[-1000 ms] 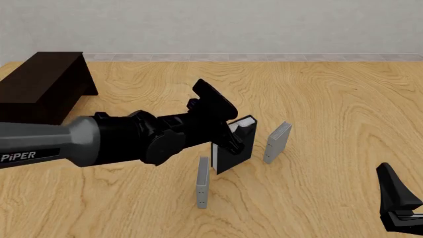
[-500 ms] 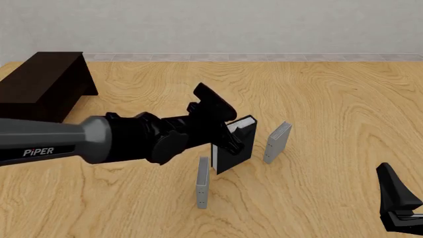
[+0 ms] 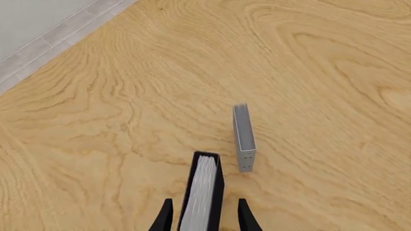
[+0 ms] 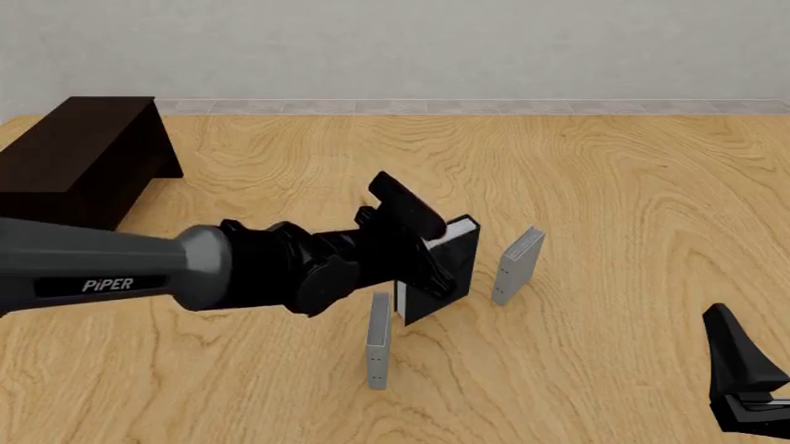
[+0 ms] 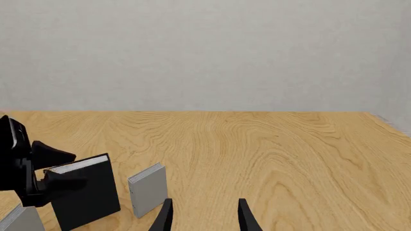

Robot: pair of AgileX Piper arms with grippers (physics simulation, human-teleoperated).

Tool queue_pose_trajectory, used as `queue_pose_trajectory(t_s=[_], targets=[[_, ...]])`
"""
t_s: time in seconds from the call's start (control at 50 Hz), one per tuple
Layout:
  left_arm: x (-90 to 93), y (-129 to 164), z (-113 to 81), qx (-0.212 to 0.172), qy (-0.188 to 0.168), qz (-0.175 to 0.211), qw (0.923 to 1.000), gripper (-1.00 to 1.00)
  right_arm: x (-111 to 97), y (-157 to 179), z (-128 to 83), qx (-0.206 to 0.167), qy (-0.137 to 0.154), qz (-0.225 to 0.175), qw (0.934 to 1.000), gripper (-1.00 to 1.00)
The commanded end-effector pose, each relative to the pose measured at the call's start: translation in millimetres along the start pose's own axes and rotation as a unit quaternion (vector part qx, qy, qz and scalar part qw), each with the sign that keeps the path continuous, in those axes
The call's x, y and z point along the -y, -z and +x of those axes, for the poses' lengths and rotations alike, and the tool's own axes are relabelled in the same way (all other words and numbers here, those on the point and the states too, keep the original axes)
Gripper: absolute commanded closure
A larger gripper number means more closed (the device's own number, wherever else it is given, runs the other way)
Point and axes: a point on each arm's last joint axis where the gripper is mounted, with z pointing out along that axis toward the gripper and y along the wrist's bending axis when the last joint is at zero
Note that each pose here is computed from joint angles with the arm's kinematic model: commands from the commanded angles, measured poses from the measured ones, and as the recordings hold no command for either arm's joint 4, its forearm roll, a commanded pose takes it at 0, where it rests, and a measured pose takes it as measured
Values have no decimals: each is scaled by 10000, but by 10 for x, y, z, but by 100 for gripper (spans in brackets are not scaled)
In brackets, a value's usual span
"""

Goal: Pick up the book in the middle and place it on the cabinet shelf.

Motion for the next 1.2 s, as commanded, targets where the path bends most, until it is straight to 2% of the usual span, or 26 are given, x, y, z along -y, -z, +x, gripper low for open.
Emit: queue_pose_trajectory(t_s=[0.02,0.36,0.38,0.7,0.74,0.92,0.98,1.0,1.06,1.08,1.2], targets=[[18,-60,58,-99,48,24,9999,-100,0,0,0,0,1,1,10000,-100],[-13,-142,128,-185,124,-11,9998,-100,0,0,0,0,2,-1,10000,-100],[-14,-143,127,-188,133,-11,9997,100,0,0,0,0,-1,1,10000,-100],[-42,-91,63,-111,118,-42,9999,100,0,0,0,0,0,1,10000,-100],[-93,-51,7,9,119,-106,9999,100,0,0,0,1,0,1,10000,-100],[-122,86,-136,273,91,-155,9995,100,0,0,0,0,1,-1,10000,-100],[-163,178,-210,491,100,-223,9985,100,0,0,0,0,1,0,10000,-100],[-189,274,-267,722,132,-278,9969,100,0,0,0,1,0,0,10000,-100],[-185,264,-280,681,185,-261,9972,100,0,0,0,1,0,1,10000,-100],[-214,338,-320,888,234,-314,9953,100,0,0,0,1,2,1,10000,-100],[-252,402,-372,1051,230,-378,9935,100,0,0,0,-1,1,1,10000,-100]])
